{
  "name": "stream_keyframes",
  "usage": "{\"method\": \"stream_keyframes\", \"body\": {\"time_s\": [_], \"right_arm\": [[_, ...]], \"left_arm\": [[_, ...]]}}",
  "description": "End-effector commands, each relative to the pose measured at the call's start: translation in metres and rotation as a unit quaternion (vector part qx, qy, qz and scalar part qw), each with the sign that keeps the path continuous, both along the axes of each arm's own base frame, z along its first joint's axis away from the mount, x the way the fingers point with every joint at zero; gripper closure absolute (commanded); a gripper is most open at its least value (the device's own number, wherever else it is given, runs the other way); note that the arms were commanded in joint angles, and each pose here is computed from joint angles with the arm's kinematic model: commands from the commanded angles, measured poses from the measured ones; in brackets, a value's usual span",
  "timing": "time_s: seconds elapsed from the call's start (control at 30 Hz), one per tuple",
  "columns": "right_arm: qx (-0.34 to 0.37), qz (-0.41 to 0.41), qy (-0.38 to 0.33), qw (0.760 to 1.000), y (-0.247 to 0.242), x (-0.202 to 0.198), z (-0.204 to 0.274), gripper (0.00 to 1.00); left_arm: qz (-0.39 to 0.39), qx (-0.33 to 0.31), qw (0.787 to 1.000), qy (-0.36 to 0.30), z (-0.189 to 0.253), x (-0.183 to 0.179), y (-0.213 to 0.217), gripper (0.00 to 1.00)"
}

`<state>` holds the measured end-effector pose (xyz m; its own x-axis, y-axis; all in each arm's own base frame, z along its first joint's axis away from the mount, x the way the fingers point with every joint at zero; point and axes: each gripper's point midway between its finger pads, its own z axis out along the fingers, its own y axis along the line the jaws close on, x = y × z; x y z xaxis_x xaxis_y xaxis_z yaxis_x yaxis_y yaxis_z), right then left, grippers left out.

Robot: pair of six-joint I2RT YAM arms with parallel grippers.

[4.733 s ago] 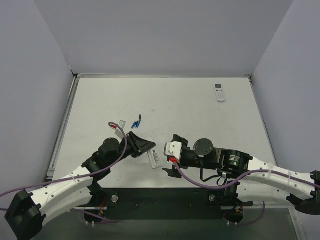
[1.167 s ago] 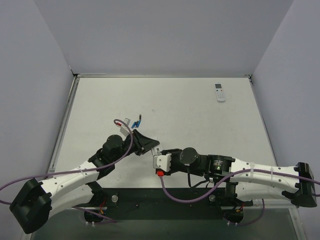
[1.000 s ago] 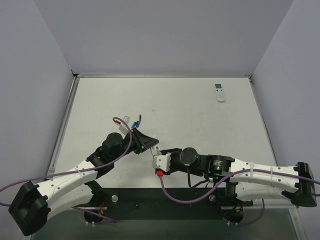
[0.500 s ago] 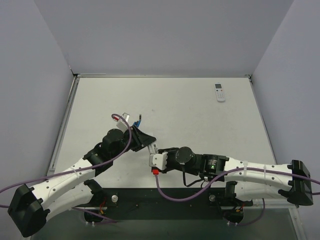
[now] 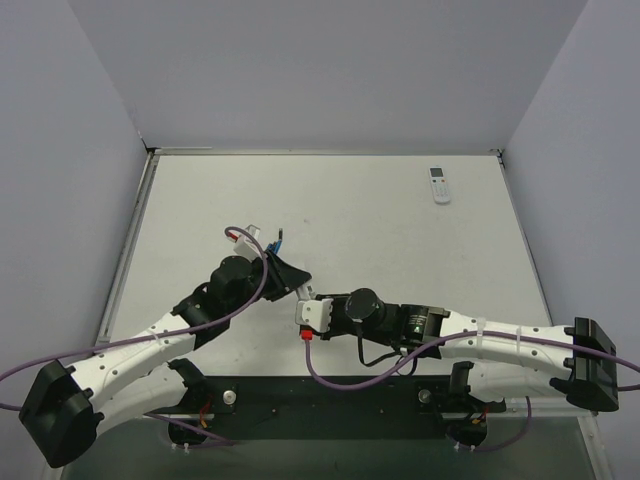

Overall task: Load the batteries into the remote control
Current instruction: Remove the battery cover from the remote control.

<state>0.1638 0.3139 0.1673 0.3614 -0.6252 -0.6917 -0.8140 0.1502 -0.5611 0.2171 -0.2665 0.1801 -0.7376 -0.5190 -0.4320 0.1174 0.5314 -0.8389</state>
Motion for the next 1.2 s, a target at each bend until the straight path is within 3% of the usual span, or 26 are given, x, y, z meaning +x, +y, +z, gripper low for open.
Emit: {"method": "stream_keyframes", "body": {"time_s": [0.0, 0.73, 0.93, 1.1, 1.17], "right_arm": [[0.083, -0.094, -0.078, 0.989, -0.003, 0.049, 0.055, 0.76], [0.074, -0.125, -0.057, 0.988, -0.010, 0.071, 0.033, 0.77], [0.057, -0.126, -0.025, 0.990, -0.011, 0.066, 0.003, 0.77], [0.069, -0.167, 0.026, 0.983, -0.020, 0.068, -0.020, 0.77], [0.079, -0.195, 0.046, 0.977, -0.032, 0.072, -0.024, 0.76]], "left_arm": [[-0.115, -0.006, 0.993, 0.033, 0.001, -0.045, -0.022, 1.00], [-0.081, 0.082, 0.992, 0.058, -0.043, -0.033, -0.006, 1.00], [-0.029, 0.095, 0.994, 0.042, -0.055, -0.015, 0.007, 1.00], [0.023, 0.149, 0.988, 0.035, -0.083, 0.000, 0.030, 1.00], [0.035, 0.140, 0.989, 0.011, -0.075, 0.008, 0.032, 1.00]]}}
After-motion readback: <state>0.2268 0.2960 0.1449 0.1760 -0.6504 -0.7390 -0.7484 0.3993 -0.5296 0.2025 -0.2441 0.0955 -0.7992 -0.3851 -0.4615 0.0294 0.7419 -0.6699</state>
